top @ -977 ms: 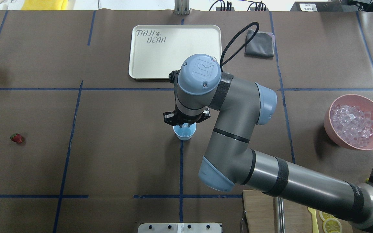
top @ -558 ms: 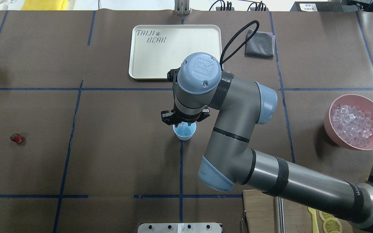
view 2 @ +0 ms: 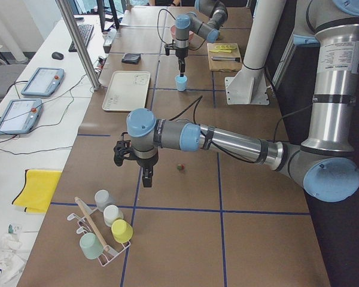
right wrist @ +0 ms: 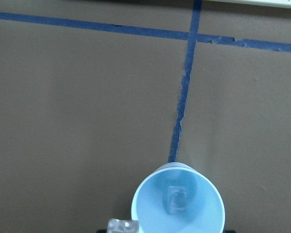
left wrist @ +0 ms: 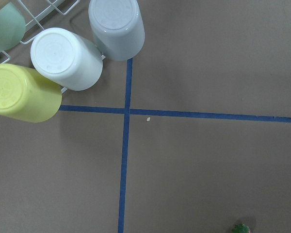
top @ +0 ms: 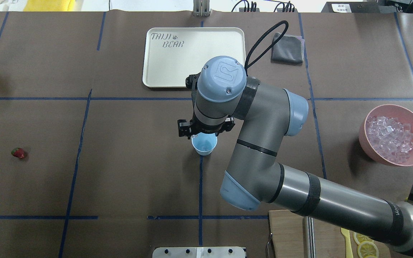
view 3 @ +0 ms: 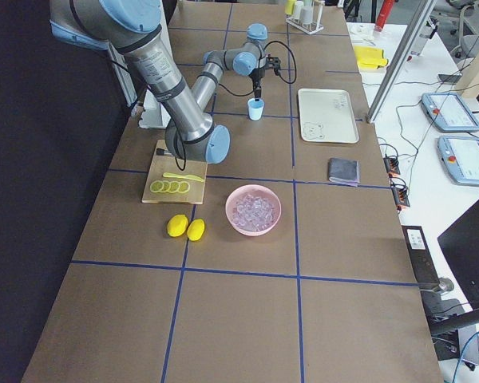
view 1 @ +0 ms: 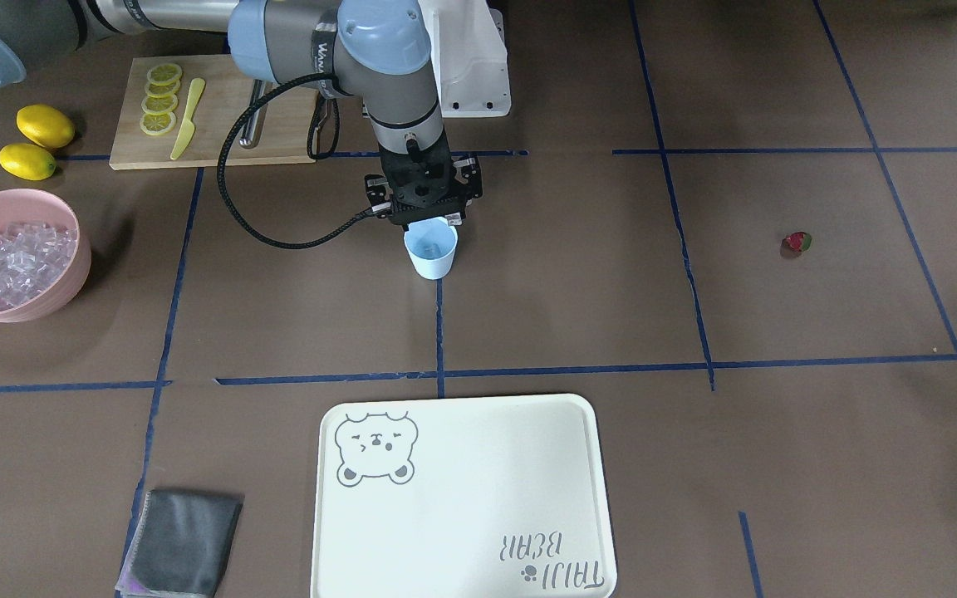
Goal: Put ice and strawberries in cup
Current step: 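Open the right gripper to release the ice into the cup, then move the right gripper back down into the ice bowl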
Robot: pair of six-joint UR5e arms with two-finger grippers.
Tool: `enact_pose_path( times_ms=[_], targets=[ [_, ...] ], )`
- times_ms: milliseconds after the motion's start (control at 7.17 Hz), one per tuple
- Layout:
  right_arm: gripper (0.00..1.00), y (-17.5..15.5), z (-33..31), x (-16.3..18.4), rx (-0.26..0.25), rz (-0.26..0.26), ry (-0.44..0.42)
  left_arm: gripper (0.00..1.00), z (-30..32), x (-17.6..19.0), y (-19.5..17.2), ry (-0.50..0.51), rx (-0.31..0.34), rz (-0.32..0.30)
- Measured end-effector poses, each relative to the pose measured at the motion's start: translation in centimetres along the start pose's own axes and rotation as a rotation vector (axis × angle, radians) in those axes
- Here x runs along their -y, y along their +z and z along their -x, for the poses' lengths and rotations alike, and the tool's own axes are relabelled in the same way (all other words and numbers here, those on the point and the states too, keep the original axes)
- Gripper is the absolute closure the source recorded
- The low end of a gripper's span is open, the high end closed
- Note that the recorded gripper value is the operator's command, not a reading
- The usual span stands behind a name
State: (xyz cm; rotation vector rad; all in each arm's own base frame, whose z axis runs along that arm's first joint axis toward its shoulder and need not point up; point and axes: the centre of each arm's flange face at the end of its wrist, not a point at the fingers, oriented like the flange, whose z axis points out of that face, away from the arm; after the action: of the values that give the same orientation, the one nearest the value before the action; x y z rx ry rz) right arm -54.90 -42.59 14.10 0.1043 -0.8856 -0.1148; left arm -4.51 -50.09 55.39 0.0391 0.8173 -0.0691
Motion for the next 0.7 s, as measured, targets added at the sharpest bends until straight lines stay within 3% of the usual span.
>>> enact_pose_path(
  times_ms=[419, 698],
  targets=[
    [0.14, -0.38, -0.97, 0.76, -0.003, -0.005, 0.005, 0.0, -0.02, 0.0, 0.02, 0.0, 0.0, 0.0],
    [0.06, -1.04, -1.25, 0.88, 0.003, -0.009, 0.007, 0.0, -0.01, 0.0, 0.02, 0.0, 0.0, 0.0]
  ],
)
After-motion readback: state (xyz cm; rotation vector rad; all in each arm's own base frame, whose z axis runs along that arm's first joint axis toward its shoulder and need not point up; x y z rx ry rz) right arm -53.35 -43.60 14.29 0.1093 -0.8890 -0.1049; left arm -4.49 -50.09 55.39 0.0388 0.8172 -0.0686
